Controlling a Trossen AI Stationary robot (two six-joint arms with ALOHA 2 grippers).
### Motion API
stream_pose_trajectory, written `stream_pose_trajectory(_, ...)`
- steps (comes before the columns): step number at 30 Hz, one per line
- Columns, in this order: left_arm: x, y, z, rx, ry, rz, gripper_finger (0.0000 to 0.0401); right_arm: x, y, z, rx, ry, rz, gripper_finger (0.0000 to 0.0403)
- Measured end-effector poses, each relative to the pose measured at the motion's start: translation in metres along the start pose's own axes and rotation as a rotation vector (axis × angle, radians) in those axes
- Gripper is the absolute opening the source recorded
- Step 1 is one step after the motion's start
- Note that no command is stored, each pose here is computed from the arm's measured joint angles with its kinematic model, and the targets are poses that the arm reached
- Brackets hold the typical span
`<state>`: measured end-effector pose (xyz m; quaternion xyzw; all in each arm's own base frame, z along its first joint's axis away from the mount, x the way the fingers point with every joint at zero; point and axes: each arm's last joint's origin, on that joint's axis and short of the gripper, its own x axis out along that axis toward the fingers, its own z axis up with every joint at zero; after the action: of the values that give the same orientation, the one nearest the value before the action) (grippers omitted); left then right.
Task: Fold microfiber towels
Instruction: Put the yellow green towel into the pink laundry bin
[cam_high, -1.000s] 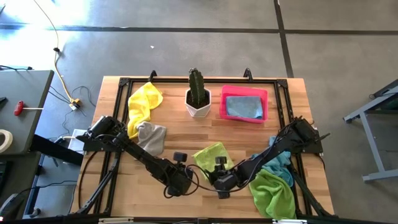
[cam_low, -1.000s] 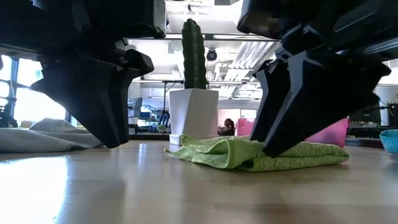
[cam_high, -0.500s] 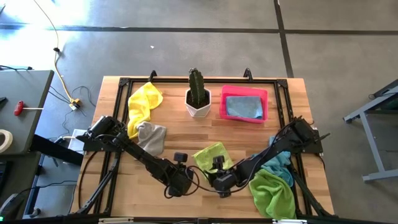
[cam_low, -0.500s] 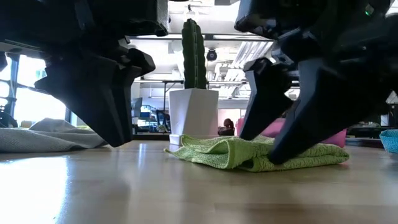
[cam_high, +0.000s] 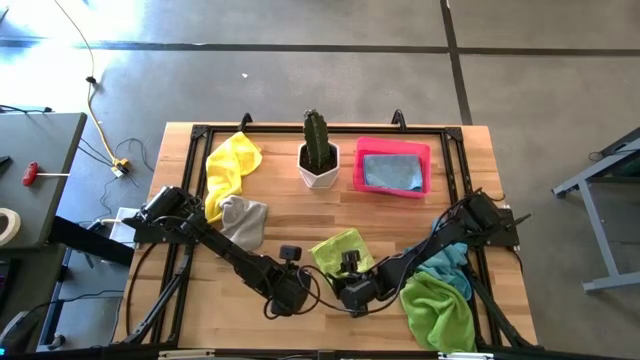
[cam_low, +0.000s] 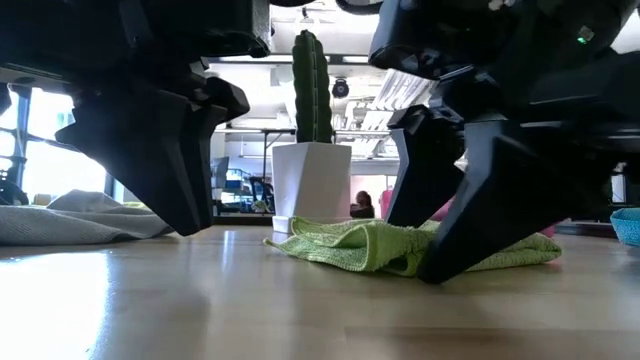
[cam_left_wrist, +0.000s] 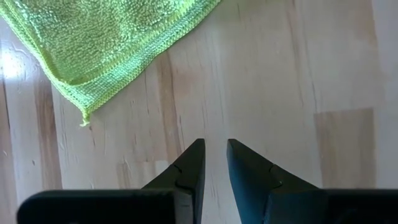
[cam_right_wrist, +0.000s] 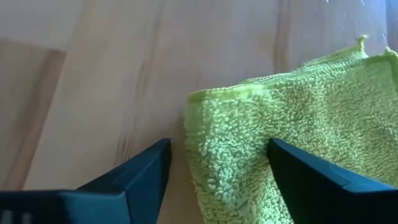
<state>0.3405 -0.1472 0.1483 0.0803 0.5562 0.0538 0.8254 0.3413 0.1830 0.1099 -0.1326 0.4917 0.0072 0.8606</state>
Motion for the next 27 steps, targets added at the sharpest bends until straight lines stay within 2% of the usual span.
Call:
stream_pose_trajectory(8, 0.0, 0.0, 0.0, -0.009, 0.0, 0.0, 0.006, 0.006, -0.003, -0.002, 0.094, 0.015, -0.025, 0.0164)
stream_pose_trajectory(17, -0.001, -0.003, -0.001, 0.0, 0.001, -0.002, 0.006, 0.003, -0.004, -0.002, 0.191, 0.028, -0.004, 0.0014)
stream_pose_trajectory(22, -0.004, -0.009, -0.004, 0.02, 0.002, -0.008, 0.006, -0.01, -0.011, 0.002, 0.226, 0.026, 0.032, 0.0017)
stream_pose_trajectory(27, -0.006, -0.016, -0.007, 0.029, -0.002, -0.016, 0.006, -0.038, -0.034, 0.007, 0.268, 0.055, 0.047, 0.0005)
